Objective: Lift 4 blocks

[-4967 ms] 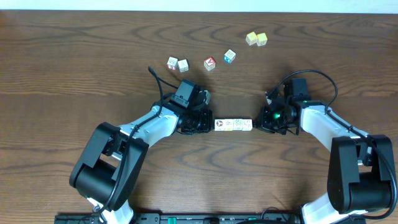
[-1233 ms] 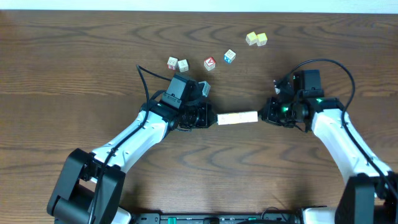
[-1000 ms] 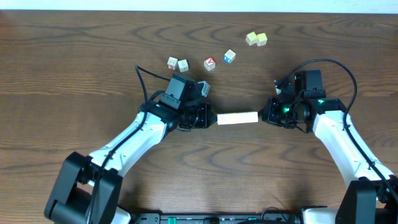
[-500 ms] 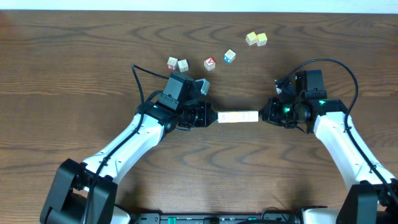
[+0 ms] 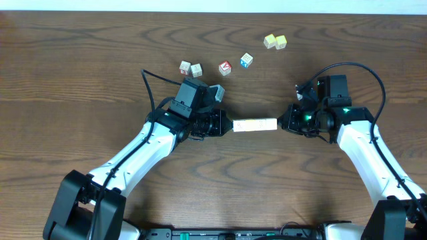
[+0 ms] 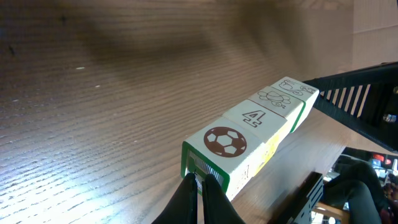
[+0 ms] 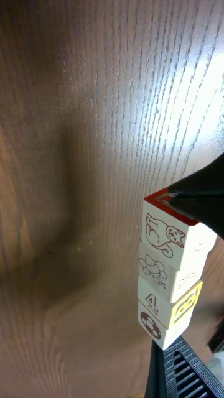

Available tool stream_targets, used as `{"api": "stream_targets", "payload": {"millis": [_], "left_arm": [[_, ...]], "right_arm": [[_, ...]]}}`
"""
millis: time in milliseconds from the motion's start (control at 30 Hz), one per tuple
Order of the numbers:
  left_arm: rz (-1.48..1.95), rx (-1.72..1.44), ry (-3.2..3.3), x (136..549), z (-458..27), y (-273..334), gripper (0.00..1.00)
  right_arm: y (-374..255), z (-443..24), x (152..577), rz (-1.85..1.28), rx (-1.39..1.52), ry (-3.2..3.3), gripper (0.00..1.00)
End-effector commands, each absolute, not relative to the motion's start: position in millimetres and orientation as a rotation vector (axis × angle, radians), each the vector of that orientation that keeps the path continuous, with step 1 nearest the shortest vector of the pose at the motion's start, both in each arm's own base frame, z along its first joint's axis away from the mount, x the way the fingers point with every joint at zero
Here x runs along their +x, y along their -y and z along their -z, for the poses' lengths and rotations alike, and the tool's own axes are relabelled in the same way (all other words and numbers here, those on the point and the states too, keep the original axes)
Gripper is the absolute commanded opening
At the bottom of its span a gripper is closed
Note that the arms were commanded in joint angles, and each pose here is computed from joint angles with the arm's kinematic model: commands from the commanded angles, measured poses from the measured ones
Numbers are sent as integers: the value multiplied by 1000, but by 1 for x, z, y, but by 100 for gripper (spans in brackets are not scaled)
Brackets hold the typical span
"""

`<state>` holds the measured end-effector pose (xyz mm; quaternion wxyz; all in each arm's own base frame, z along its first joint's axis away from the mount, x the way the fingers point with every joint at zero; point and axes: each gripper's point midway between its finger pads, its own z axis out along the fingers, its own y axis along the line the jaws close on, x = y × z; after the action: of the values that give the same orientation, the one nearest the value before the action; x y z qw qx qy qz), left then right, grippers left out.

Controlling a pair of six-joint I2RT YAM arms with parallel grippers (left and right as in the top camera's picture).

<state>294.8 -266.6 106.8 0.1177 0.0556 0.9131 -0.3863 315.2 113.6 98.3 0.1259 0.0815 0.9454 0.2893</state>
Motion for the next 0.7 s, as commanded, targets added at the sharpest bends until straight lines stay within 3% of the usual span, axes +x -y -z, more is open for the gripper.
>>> {"api": "stream_targets", "payload": {"millis": [0,667], "left_arm": [[1220,220,-2648,286,-119,281,7],[1211,215,-2649,287,-118,280,7]], "right_arm": [[-153,-134,308,-1104,108,-2684,1],[-153,-139,310,-1107,110,-2673,1]]}}
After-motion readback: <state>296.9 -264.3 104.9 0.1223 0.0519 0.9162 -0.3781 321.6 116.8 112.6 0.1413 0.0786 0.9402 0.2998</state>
